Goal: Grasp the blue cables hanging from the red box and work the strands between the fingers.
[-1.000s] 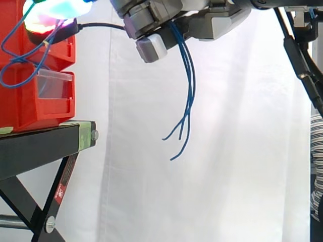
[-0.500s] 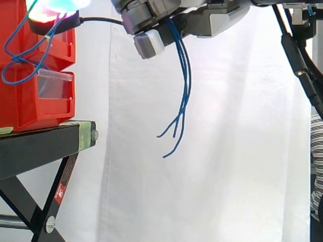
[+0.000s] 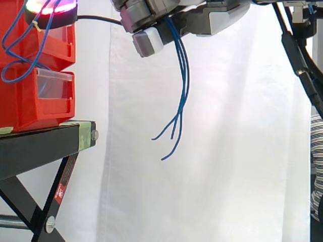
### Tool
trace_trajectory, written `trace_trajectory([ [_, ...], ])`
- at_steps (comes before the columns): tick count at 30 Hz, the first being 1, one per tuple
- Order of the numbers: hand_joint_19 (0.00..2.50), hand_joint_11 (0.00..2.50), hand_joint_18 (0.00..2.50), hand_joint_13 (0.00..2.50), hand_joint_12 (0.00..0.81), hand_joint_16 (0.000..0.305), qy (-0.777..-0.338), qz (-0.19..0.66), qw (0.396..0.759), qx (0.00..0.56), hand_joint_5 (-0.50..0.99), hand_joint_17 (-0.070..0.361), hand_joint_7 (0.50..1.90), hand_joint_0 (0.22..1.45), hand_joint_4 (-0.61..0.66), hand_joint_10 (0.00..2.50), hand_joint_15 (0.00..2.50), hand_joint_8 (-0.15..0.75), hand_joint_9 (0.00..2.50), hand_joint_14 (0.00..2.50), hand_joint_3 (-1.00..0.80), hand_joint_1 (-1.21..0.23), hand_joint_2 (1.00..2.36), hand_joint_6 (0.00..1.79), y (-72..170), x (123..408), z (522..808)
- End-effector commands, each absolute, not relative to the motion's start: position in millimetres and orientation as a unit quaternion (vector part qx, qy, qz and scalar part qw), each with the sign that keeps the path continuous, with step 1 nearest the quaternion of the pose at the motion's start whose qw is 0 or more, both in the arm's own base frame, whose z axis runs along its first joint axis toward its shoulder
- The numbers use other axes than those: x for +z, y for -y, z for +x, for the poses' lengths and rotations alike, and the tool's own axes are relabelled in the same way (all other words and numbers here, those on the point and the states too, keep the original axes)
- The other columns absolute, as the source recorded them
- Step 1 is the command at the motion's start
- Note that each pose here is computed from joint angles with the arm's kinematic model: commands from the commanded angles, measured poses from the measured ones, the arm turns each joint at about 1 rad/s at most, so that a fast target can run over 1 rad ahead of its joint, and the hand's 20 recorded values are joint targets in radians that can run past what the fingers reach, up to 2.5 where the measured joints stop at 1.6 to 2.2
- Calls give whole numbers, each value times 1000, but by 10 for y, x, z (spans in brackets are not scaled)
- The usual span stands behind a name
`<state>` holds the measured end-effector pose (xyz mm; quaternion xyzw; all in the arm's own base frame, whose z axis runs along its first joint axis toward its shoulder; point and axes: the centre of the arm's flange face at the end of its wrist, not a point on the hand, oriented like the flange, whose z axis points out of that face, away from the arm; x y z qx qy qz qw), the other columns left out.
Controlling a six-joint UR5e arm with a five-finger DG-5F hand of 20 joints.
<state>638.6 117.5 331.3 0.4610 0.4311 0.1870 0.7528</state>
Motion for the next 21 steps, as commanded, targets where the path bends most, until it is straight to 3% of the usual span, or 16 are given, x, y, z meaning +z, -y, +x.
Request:
trace_trajectory([
  [1,1184,2500,1462,1081,419,46,-431,461,752,188,300,104,1432,850,202,2500,1644,384,987,2500,-799,-620,1008,201,-1180,3314,6383],
  [9,1184,2500,1462,1081,419,46,-427,470,751,180,282,104,1397,875,215,2500,1644,384,987,2500,-797,-626,1009,302,-1160,3305,6372],
  [14,1184,2500,1462,1081,419,46,-426,473,751,178,241,104,1348,876,216,2500,1644,384,987,2500,-792,-624,1009,519,-1162,3301,6366],
  [16,1184,2500,1462,1081,419,46,-426,473,750,178,205,104,1296,879,235,2500,1644,384,987,2500,-777,-620,1009,715,-1172,3300,6363],
  [21,1184,2500,1462,1081,419,46,-437,471,748,169,166,104,1258,883,284,2500,1644,384,987,2500,-766,-607,1010,1004,-1177,3261,6340],
])
